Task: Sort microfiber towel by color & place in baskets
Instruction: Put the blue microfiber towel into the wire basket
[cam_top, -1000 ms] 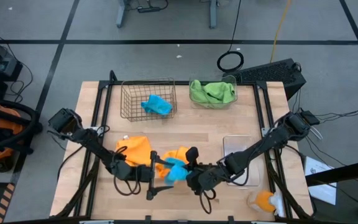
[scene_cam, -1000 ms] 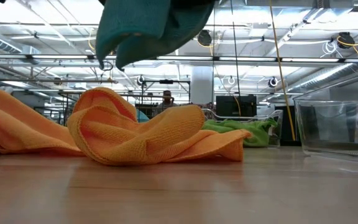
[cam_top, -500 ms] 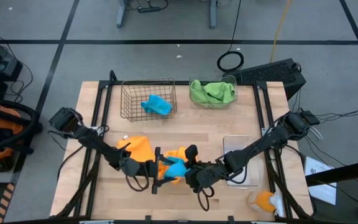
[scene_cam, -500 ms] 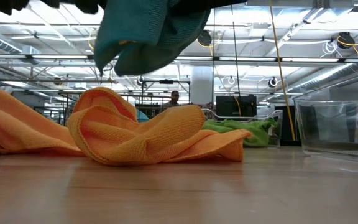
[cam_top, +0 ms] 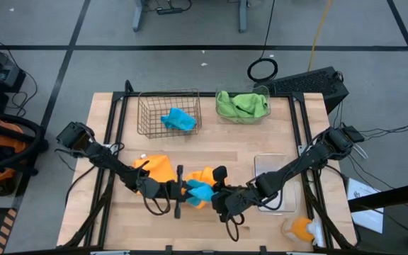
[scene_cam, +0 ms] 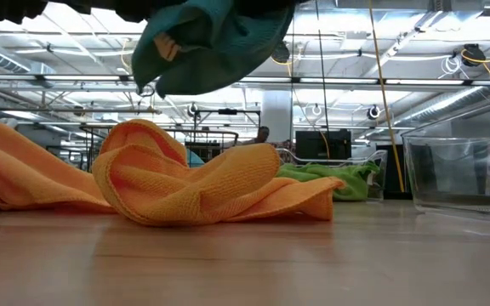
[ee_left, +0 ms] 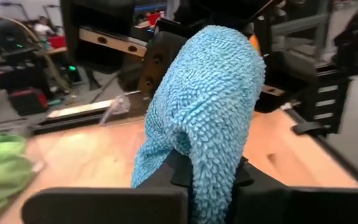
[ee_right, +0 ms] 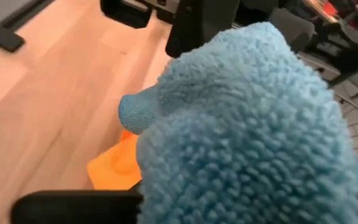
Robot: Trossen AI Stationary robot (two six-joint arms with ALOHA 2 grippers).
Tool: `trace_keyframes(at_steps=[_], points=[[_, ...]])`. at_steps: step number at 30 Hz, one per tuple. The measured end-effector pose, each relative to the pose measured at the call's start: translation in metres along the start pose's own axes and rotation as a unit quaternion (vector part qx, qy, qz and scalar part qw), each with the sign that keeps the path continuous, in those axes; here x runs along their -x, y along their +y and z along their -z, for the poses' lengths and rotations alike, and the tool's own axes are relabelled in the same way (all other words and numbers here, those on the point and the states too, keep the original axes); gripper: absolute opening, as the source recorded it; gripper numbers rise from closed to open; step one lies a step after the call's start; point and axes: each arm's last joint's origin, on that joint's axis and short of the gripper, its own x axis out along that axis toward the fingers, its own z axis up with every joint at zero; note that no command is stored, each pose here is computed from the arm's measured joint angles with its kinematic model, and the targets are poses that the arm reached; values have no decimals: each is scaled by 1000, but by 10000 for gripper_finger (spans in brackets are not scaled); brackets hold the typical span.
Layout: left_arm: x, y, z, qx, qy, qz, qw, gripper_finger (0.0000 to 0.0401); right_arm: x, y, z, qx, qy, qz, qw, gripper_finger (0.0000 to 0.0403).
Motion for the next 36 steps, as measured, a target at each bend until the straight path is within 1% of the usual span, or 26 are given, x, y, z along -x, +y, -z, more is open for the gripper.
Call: trace_keyframes(at_steps=[4, 6, 9, 11, 15, 18, 23, 26, 30, 33, 36], points=[[1, 4, -4, -34, 0, -42, 999, 33, 1, -1, 0, -4, 8, 39, 999, 102], [2, 7, -8, -41, -4, -52, 998, 26, 2, -1, 1, -6, 17, 67, 998, 131], [5, 13, -15, -53, -5, -57, 997, 23, 5, 0, 4, 9, 39, 118, 992, 172], [7, 19, -20, -60, -3, -65, 996, 23, 6, 0, 5, 13, 44, 135, 990, 193], [13, 35, -26, -76, 29, -102, 991, 24, 8, 1, 8, 3, 56, 153, 987, 221], [19, 46, -31, -79, 51, -118, 988, 24, 10, 2, 16, -6, 86, 170, 982, 231], [33, 62, -46, -62, 54, -137, 987, 24, 15, 2, 36, -36, 151, 176, 972, 235], [44, 74, -52, -61, 68, -176, 980, 24, 19, 2, 44, -52, 179, 180, 966, 235], [57, 93, -58, -51, 90, -250, 963, 24, 20, 2, 47, -58, 192, 172, 964, 235], [65, 110, -61, -25, 94, -277, 956, 25, 20, 2, 46, -56, 189, 170, 966, 235], [72, 127, -61, -12, 107, -303, 947, 25, 19, 2, 45, -60, 183, 169, 966, 235]])
